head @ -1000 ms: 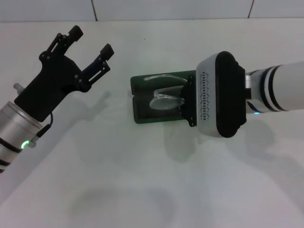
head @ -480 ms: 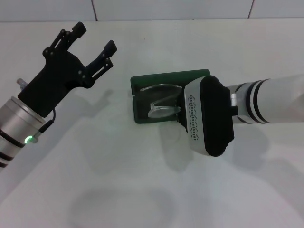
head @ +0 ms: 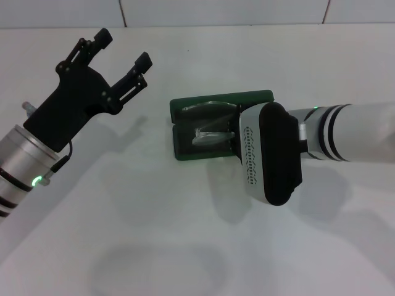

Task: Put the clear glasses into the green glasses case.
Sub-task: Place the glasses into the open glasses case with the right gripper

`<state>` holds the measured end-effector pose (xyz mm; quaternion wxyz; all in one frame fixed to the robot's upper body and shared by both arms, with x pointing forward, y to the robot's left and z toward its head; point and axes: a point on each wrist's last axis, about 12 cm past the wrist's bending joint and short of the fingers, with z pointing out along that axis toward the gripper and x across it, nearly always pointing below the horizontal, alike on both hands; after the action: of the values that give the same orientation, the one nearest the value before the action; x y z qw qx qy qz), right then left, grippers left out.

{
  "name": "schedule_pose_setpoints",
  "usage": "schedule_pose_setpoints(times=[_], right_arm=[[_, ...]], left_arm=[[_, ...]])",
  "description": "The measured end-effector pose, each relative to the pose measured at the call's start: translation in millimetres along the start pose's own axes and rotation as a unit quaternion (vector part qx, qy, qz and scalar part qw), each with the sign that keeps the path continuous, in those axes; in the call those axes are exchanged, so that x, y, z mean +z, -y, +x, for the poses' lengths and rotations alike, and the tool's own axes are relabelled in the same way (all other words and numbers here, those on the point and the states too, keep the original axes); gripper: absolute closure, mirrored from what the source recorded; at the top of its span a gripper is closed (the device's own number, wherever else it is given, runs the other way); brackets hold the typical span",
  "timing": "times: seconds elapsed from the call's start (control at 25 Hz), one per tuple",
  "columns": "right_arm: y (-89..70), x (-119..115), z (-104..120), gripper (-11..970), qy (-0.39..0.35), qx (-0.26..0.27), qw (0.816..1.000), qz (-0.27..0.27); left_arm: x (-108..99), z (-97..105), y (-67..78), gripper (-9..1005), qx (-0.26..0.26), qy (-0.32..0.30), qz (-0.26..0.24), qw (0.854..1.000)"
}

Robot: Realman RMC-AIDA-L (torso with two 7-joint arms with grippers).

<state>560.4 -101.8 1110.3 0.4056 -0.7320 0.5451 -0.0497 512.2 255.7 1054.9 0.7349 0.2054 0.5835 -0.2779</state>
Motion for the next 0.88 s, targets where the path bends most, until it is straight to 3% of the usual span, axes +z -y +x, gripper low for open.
schedule_pose_setpoints(times=[0.88], right_arm=[[-12.6,8.4,4.9,911,-0.01,-0.038,0.999,0.026]], left_arm=[[8.4,2.2,-3.6,144,0.006,-0.016,-0.004,1.0]])
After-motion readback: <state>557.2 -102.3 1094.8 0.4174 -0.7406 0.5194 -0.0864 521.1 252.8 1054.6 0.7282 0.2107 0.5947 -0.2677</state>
